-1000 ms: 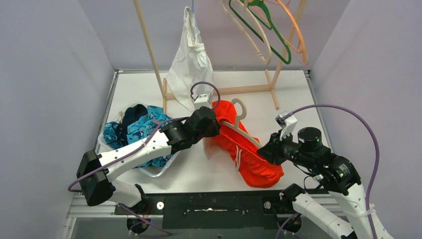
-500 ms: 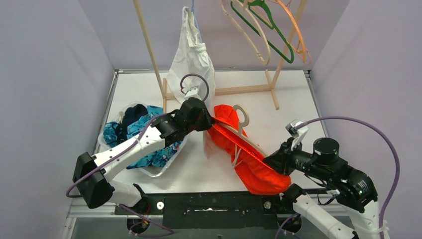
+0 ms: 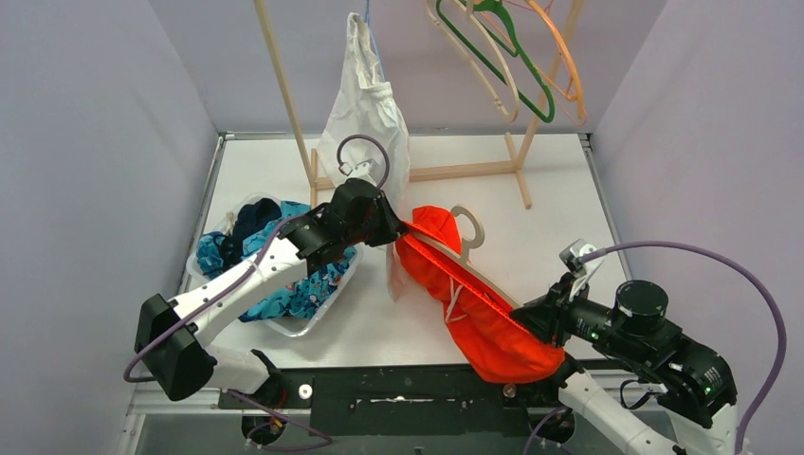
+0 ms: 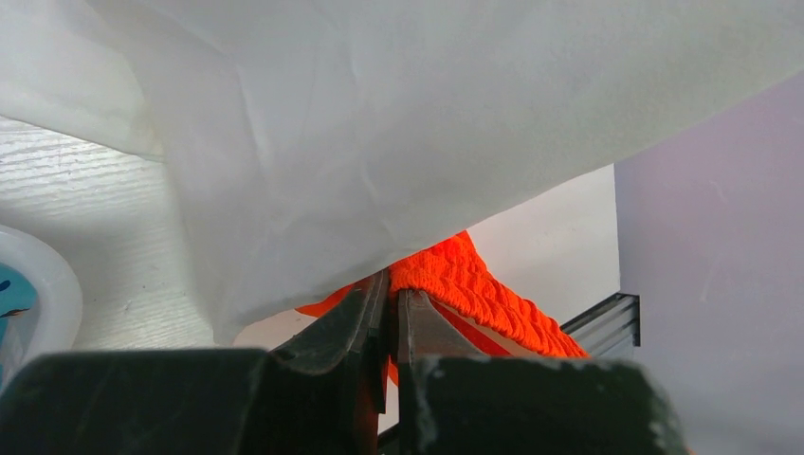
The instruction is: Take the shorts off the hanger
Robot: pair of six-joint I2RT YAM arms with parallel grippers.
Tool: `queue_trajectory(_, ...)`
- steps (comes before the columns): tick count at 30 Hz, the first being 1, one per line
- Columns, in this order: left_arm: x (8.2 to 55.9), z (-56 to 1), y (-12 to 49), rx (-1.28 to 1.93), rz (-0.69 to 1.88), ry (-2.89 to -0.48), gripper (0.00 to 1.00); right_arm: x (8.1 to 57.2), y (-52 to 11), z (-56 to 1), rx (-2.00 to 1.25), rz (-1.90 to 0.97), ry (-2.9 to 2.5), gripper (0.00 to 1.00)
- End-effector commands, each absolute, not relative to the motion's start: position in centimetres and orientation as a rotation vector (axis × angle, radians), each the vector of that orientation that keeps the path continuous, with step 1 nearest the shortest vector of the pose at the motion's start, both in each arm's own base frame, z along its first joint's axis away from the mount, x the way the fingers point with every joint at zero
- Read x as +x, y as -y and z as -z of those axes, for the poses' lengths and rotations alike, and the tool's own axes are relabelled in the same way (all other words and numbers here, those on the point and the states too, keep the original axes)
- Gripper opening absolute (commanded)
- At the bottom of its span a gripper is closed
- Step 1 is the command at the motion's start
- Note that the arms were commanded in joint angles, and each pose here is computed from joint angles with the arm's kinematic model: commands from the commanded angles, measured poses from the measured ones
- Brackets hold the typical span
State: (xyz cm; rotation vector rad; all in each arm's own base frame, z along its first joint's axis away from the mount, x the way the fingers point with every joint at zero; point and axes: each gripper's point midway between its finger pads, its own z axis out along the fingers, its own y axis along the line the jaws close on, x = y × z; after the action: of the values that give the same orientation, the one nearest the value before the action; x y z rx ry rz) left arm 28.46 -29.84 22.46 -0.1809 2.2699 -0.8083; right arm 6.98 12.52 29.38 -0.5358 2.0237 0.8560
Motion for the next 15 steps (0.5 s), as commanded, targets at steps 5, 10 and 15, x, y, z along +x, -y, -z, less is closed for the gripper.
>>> queue_trajectory(5, 31.6, -17.5, 25.4, -0.262, 0.495, -2.333, 0.0, 7.8, -13.3, -32.5, -0.651, -0.847, -1.799, 0.0)
queue_trajectory(10, 33.6, -16.8, 20.1, -0.43, 0.491, -2.291, 0.0, 5.0, -12.9, -35.9, -0.694, -0.927, -1.646, 0.0)
queue_trajectory(15, 34.2, -17.0, 20.5, -0.367, 0.504, -2.332, 0.0, 4.8, -12.8, -35.3, -0.726, -0.917, -1.642, 0.0)
